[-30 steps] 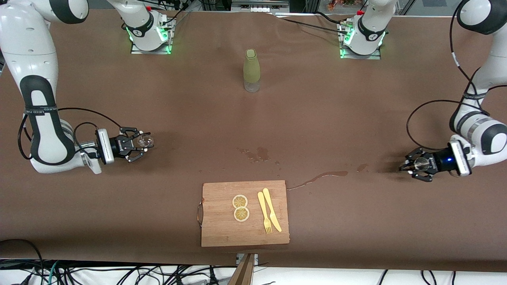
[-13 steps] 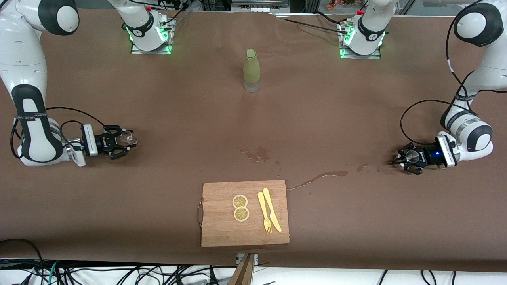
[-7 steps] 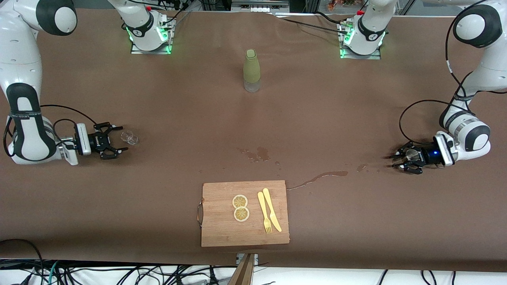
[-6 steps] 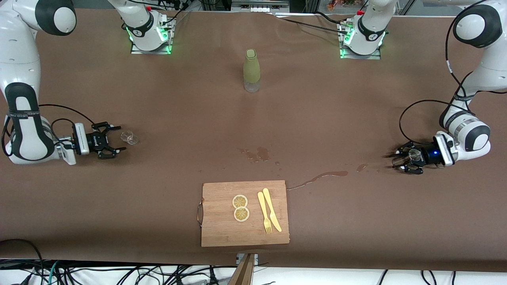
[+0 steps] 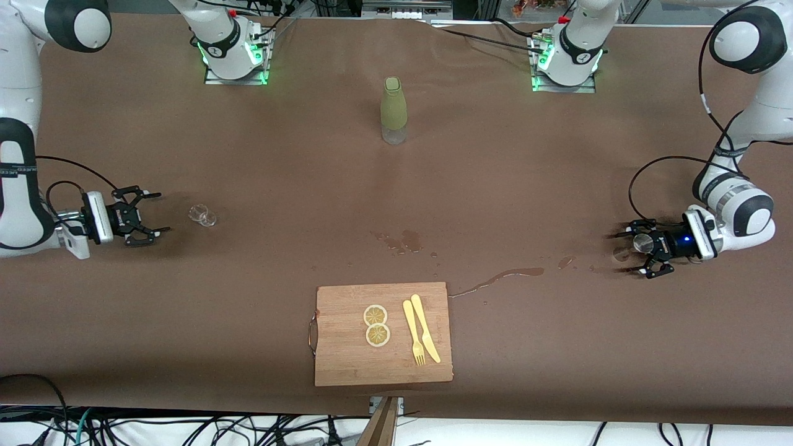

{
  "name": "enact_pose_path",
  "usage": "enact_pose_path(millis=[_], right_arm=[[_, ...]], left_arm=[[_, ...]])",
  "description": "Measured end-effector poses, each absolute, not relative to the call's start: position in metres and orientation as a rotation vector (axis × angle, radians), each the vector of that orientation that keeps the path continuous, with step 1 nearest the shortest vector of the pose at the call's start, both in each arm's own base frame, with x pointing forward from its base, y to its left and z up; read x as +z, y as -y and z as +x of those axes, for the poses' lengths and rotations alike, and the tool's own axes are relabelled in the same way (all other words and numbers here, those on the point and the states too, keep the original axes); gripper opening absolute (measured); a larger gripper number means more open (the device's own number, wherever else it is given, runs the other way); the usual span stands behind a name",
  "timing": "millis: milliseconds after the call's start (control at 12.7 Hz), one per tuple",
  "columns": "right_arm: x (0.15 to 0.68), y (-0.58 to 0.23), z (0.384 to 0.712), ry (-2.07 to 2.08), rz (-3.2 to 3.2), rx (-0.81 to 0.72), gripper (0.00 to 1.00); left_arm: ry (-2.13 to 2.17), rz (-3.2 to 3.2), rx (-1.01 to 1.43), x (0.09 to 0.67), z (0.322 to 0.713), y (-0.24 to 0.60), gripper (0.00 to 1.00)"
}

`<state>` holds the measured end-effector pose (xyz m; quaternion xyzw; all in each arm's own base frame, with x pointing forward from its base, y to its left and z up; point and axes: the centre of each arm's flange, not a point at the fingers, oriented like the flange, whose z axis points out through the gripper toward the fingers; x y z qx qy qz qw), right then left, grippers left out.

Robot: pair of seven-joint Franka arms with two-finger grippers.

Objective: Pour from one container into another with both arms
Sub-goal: 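Set down the glass cup and jigger and open both grippers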

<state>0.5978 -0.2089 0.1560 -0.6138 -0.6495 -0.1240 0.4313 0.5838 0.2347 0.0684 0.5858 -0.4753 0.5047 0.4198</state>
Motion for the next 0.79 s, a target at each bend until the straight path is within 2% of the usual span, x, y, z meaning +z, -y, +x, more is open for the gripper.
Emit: enact_pose_path(millis=[237,474,790], right_arm=[[0.196,0.2,0.612,1.586,-1.659,-0.176,1.0],[0.248,0.183,0.628,1.565,-1.822,-0.042,1.0],[0.334,0.135,0.651,1.602,-2.086,0.138,1.0]], left_arm=[[1.199,1.516,1.237,0.075,0.578,-0.254,1.0],[1.233,1.567,1.106,0.083,0.574,-0.271,1.0],[1.234,1.679,0.971,0.137,0.585,-0.295,1.0]])
